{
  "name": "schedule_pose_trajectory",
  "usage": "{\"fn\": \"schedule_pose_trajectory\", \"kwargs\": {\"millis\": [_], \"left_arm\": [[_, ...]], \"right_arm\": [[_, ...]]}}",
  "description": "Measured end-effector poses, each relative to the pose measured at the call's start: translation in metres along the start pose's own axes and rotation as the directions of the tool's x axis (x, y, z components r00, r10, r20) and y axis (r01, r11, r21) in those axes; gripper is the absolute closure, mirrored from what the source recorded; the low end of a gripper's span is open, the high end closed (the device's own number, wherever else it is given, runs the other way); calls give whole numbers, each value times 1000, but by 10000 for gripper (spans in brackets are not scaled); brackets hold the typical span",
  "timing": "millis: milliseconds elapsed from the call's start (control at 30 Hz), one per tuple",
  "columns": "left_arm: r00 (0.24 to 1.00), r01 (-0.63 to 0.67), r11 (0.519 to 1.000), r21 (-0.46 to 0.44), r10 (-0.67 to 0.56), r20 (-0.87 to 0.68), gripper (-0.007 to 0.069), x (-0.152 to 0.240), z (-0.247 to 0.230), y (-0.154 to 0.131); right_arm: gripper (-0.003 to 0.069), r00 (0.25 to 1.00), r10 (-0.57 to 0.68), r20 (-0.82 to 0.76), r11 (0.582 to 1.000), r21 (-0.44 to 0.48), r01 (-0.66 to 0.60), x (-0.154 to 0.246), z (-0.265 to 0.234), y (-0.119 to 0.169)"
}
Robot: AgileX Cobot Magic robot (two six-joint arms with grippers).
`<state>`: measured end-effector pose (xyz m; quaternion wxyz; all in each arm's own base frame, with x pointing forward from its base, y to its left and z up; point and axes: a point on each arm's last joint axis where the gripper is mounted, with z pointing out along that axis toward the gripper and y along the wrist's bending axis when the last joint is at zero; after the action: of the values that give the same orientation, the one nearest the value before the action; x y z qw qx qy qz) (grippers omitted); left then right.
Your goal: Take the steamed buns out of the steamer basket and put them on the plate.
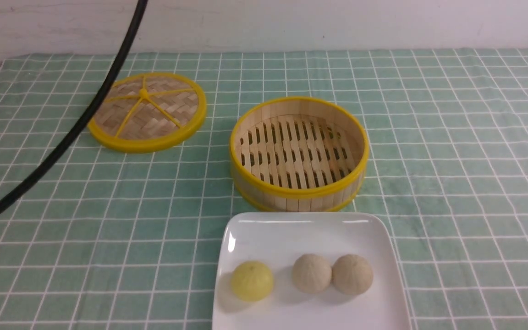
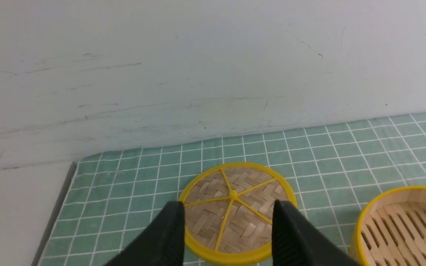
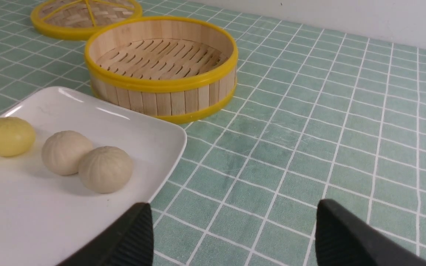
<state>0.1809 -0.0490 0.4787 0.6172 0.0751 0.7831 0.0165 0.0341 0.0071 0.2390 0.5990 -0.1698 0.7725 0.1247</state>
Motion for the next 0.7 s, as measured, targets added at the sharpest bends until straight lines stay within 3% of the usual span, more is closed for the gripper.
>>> {"fn": "schedule_pose_trajectory", "kwargs": {"millis": [367, 700], "left_arm": [[997, 75, 996, 52, -74, -14, 277, 1, 0, -5], [999, 37, 999, 19, -37, -25, 277, 2, 1, -2]], "right_arm": [[90, 1000, 0, 0, 1000, 0, 0, 0, 0, 0], [90, 1000, -1, 1, 1000, 0, 1, 0, 0, 0]]}}
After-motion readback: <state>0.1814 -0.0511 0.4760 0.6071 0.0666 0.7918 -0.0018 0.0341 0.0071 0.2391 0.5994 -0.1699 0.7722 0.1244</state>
